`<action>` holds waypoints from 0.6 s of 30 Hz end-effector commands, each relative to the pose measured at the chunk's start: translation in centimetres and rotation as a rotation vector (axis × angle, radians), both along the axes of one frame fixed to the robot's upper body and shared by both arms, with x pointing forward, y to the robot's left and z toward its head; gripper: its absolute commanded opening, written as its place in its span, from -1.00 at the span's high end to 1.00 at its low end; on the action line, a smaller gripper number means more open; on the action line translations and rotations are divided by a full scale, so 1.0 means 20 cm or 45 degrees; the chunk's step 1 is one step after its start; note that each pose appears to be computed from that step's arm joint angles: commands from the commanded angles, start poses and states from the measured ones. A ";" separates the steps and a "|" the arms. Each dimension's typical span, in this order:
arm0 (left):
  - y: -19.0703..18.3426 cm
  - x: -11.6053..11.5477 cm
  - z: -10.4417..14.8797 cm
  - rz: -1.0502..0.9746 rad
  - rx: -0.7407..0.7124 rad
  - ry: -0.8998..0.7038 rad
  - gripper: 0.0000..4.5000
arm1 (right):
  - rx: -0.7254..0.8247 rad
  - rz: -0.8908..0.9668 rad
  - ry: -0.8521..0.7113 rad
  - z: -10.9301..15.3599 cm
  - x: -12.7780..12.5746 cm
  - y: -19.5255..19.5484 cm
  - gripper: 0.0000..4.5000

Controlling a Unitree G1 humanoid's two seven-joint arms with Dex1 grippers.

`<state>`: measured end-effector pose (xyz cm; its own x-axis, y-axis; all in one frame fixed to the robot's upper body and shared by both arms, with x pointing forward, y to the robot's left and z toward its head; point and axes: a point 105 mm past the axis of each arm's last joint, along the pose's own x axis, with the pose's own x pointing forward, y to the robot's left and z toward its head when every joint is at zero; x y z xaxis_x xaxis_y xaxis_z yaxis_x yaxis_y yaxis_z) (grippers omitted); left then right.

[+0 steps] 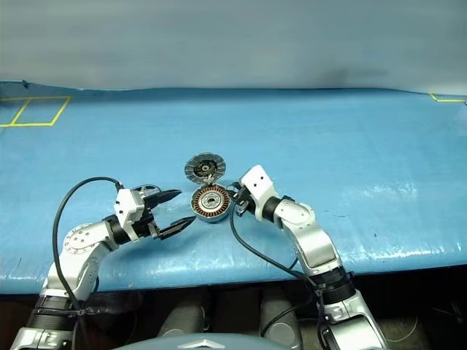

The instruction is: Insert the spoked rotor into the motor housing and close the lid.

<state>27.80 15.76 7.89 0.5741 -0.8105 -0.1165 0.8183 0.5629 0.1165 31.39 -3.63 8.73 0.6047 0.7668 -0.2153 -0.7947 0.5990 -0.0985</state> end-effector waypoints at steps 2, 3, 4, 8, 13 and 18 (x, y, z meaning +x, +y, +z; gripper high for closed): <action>0.02 0.01 0.05 0.024 -0.011 -0.081 -0.98 | 0.018 0.060 -0.012 0.02 -0.02 0.07 0.68; 0.01 0.01 0.05 0.028 -0.016 -0.083 -0.98 | 0.024 0.063 -0.009 0.02 -0.02 0.07 0.68; 0.01 0.01 0.05 0.031 -0.020 -0.085 -0.98 | 0.027 0.064 -0.007 0.02 -0.02 0.08 0.68; 0.01 0.01 0.04 0.036 -0.028 -0.087 -0.98 | 0.034 0.088 0.001 0.01 -0.02 0.11 0.68; 0.00 0.01 0.03 0.040 -0.033 -0.093 -0.98 | 0.034 0.095 0.013 -0.01 0.00 0.13 0.68; 0.00 0.01 0.03 0.043 -0.032 -0.094 -0.98 | 0.040 0.127 0.023 -0.01 -0.01 0.17 0.68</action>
